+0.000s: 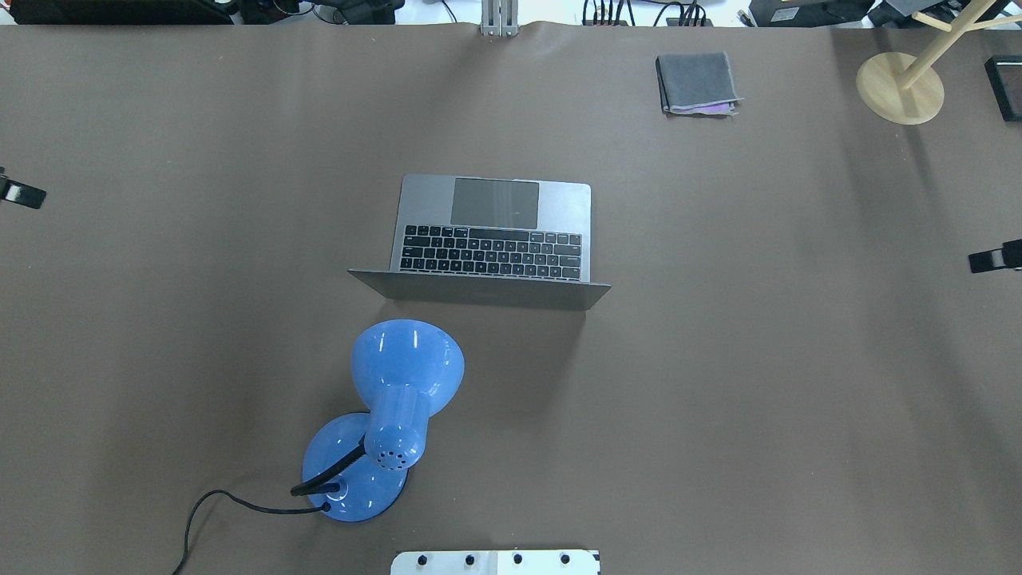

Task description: Close laptop

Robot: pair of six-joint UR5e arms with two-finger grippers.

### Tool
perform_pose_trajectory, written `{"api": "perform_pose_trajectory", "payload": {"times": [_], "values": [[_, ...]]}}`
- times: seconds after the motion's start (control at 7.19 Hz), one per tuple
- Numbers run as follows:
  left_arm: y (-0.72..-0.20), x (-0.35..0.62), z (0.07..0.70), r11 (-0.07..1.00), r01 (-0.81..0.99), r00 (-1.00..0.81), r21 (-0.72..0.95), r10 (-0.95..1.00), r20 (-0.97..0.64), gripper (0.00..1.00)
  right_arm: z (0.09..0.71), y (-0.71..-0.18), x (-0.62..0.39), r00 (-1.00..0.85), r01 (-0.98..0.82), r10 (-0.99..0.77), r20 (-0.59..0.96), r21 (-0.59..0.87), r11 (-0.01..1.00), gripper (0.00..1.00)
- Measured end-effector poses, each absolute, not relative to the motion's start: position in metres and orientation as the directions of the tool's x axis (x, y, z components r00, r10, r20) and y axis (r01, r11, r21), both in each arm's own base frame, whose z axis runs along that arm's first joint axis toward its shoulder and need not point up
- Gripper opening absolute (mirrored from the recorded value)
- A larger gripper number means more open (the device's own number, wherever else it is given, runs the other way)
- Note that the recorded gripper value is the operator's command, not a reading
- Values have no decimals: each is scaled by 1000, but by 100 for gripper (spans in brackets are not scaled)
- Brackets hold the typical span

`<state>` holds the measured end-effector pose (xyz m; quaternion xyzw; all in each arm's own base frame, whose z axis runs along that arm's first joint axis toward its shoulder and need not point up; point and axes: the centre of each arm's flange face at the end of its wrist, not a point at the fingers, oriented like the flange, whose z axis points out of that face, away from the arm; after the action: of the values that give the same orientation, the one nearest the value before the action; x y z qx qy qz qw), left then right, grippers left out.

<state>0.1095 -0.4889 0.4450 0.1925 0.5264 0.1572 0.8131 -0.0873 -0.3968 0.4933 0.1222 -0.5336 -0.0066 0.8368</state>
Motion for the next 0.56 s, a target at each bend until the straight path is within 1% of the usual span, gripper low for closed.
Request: {"api": "perform_pose_trajectory", "payload": {"times": [0.14, 0.28, 0.42, 0.56], "values": [[-477, 138, 434, 900, -30, 346, 435, 417, -840, 98, 481, -388, -122, 405, -159, -95, 910, 172, 972, 74], [-464, 163, 426, 917, -27, 299, 399, 388, -872, 98, 466, -377, -151, 374, -172, -59, 926, 131, 976, 59], [-453, 186, 419, 928, -40, 259, 369, 367, -894, 97, 448, -363, -175, 342, -161, -33, 939, 93, 983, 42], [-443, 205, 413, 931, -57, 227, 361, 365, -903, 35, 430, -348, -199, 315, -138, -18, 949, 65, 988, 16]]}}
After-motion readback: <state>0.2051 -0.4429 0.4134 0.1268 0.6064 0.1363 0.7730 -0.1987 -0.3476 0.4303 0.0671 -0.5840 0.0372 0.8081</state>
